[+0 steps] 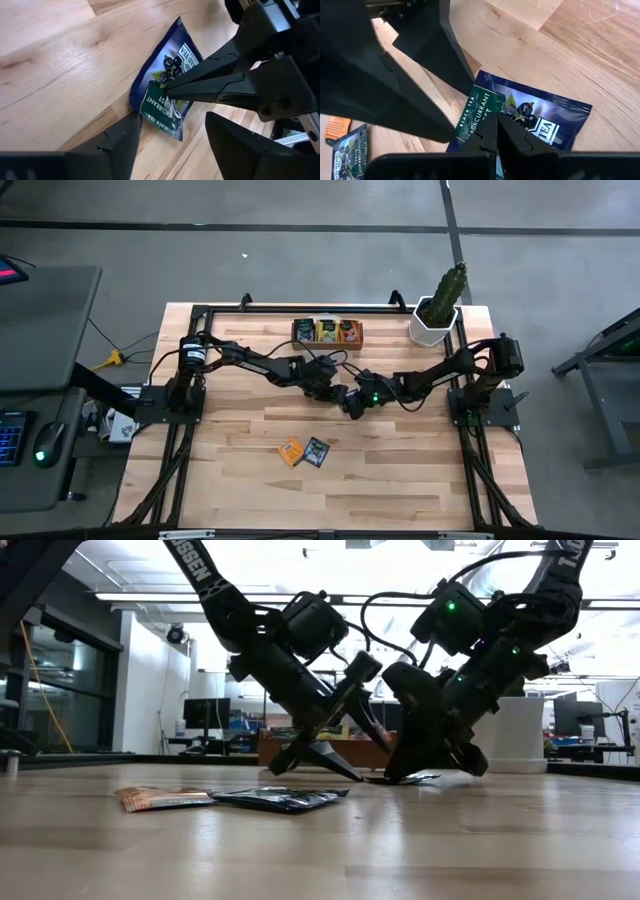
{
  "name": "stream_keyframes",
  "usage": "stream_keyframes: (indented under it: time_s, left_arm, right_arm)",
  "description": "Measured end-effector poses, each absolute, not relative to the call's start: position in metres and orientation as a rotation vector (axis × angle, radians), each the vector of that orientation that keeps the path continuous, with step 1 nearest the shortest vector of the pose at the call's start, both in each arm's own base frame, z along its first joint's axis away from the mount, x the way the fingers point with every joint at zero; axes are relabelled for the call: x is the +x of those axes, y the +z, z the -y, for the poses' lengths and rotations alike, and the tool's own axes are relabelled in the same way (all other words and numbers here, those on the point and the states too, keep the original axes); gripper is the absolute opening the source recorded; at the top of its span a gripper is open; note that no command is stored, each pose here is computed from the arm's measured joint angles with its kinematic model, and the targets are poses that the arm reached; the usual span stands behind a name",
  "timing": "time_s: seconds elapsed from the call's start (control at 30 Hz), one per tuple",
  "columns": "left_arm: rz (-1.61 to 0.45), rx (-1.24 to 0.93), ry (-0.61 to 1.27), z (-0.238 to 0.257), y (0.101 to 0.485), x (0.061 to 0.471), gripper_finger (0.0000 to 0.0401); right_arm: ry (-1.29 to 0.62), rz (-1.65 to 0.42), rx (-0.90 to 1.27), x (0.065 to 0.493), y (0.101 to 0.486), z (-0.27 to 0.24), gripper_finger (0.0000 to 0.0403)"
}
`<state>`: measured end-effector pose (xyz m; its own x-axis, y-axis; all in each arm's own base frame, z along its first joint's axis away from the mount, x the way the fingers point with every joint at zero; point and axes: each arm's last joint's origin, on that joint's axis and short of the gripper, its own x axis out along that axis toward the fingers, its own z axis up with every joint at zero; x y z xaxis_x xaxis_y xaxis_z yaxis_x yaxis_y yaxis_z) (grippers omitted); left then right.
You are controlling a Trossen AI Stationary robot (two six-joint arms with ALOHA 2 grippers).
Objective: Pick & Place Tea
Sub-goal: Put the right purple tea bag in the left compartment of the organizer
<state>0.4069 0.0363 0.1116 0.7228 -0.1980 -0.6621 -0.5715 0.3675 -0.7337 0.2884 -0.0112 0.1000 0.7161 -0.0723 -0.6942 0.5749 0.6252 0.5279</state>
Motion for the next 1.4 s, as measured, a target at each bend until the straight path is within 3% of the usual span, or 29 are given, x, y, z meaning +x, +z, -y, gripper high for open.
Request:
stream_keyframes:
  time_s: [0.27, 0.83, 1.2, 1.4]
  left_arm:
    - [-0.740, -1.180, 0.308, -0.037, 0.112, 0.407, 0.0187]
    - [-0.727, -1.160, 0.354, -0.039, 0.111, 0.407, 0.0177]
    - [-0.739, -1.145, 0.408, -0.040, 0.109, 0.405, 0.0083]
    - [-0.745, -1.132, 0.415, -0.040, 0.108, 0.404, 0.0070]
  right_arm:
    - [-0.371, -0.654, 0.824, 0.291, 0.103, 0.011, 0.0000]
    - [-0.355, -0.655, 0.835, 0.292, 0.103, 0.012, 0.0000]
    - [-0.348, -0.655, 0.836, 0.292, 0.105, 0.012, 0.0000]
    - [-0.312, -0.622, 0.819, 0.290, 0.120, 0.011, 0.0000]
